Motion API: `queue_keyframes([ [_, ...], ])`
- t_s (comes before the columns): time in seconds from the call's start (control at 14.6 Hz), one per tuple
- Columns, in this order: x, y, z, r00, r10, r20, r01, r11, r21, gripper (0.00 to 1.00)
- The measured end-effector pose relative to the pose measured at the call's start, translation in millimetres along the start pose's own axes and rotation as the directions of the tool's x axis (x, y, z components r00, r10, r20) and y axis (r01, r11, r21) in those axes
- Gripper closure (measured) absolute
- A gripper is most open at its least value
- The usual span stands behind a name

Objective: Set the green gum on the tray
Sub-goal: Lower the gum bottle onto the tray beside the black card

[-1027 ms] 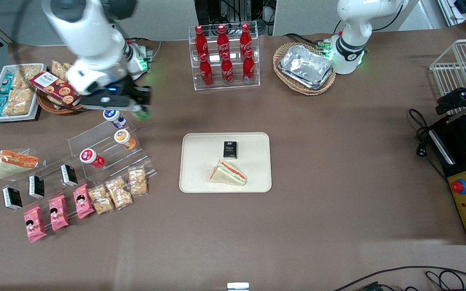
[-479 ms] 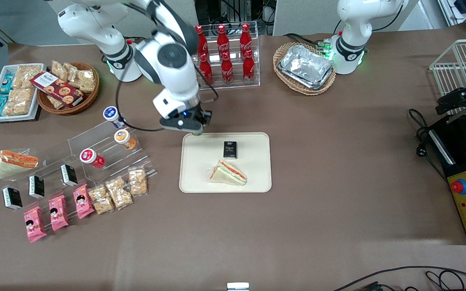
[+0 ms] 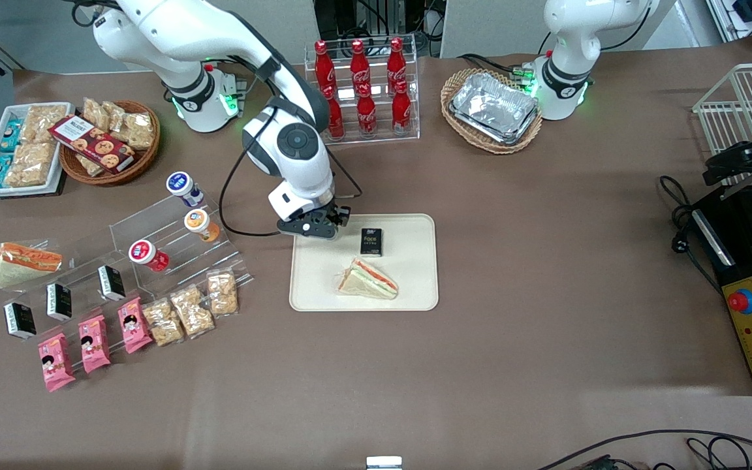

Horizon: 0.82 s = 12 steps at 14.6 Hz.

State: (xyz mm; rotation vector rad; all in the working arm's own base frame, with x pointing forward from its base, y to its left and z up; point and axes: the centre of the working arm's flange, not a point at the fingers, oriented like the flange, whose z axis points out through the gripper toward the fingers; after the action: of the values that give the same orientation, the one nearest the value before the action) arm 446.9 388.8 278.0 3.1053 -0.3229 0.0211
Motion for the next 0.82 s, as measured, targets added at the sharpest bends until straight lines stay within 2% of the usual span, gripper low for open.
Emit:
queue_keyframes([
  [0.41, -1, 7, 37, 0.999, 0.009, 0.032, -0.008, 1.000, -0.019, 0.41],
  [0.82, 15, 16, 51, 0.999, 0.040, 0.016, -0.040, 0.999, 0.002, 0.41],
])
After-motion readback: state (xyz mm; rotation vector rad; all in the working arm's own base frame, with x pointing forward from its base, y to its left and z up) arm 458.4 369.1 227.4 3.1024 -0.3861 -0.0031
